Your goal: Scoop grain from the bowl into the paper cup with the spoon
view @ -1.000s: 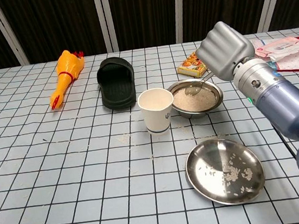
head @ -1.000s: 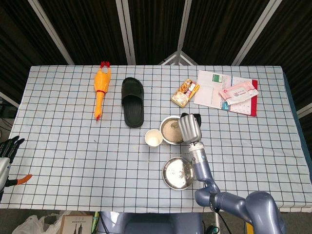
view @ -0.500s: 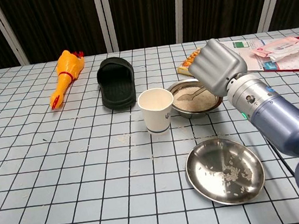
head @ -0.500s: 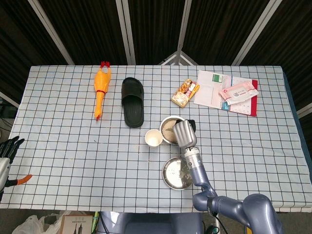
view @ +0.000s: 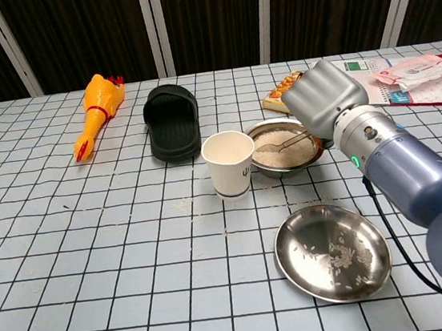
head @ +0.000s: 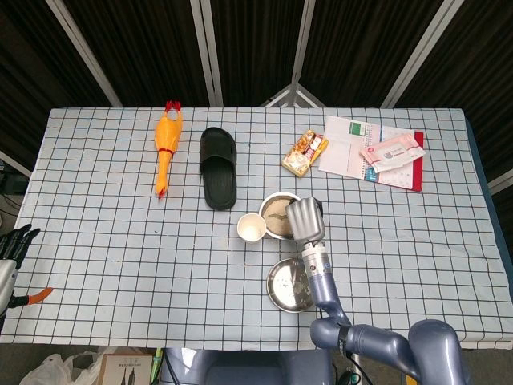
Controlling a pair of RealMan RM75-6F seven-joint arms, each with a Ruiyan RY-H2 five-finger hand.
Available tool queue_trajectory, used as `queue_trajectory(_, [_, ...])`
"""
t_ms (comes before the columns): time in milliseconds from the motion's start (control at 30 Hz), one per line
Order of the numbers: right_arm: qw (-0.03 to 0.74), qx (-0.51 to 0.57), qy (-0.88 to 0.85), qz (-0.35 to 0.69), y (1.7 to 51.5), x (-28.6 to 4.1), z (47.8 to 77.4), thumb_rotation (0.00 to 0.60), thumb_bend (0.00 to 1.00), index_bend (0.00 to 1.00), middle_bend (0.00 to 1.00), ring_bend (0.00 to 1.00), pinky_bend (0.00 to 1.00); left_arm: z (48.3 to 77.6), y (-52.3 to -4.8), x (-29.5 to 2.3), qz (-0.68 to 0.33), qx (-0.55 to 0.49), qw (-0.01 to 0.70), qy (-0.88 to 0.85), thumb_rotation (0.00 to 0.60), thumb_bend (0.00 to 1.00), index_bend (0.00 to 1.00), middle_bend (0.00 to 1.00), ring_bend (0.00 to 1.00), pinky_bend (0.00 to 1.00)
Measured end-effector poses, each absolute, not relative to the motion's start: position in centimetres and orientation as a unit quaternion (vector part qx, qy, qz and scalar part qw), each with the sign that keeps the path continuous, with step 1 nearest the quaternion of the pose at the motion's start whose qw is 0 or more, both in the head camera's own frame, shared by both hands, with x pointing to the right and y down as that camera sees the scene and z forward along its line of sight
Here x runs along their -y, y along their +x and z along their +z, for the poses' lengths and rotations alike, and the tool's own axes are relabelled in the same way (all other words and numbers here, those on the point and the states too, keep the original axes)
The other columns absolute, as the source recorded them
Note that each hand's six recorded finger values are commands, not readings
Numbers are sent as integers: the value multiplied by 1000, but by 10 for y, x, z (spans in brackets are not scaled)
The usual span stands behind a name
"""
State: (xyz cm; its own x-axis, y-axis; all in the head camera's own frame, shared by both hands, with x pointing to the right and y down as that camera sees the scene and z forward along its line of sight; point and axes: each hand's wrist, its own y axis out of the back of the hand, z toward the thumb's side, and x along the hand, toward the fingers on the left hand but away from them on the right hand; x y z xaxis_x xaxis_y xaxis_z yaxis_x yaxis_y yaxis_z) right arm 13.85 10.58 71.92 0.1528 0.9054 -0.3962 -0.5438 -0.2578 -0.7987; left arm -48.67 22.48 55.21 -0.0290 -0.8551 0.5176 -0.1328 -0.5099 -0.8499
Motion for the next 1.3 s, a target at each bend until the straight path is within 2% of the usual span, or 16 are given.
queue_trajectory(533, [537, 212, -506, 641, 149, -96, 710, 600, 732, 668, 831, 987, 1000, 553, -487, -225, -601, -393, 298, -629, 600, 0, 0, 0, 0, 0])
queue_trajectory(967, [453, 220, -534, 679, 158, -95, 707, 600, 755, 668, 831, 987, 1000, 553, -486, -225, -602, -392, 297, -629, 600, 0, 0, 0, 0, 0])
queue_trajectory(1300, [427, 224, -536, 693, 161, -86, 695, 600, 755, 676, 831, 987, 1000, 553, -487, -225, -602, -393, 297, -629, 600, 0, 0, 0, 0, 0])
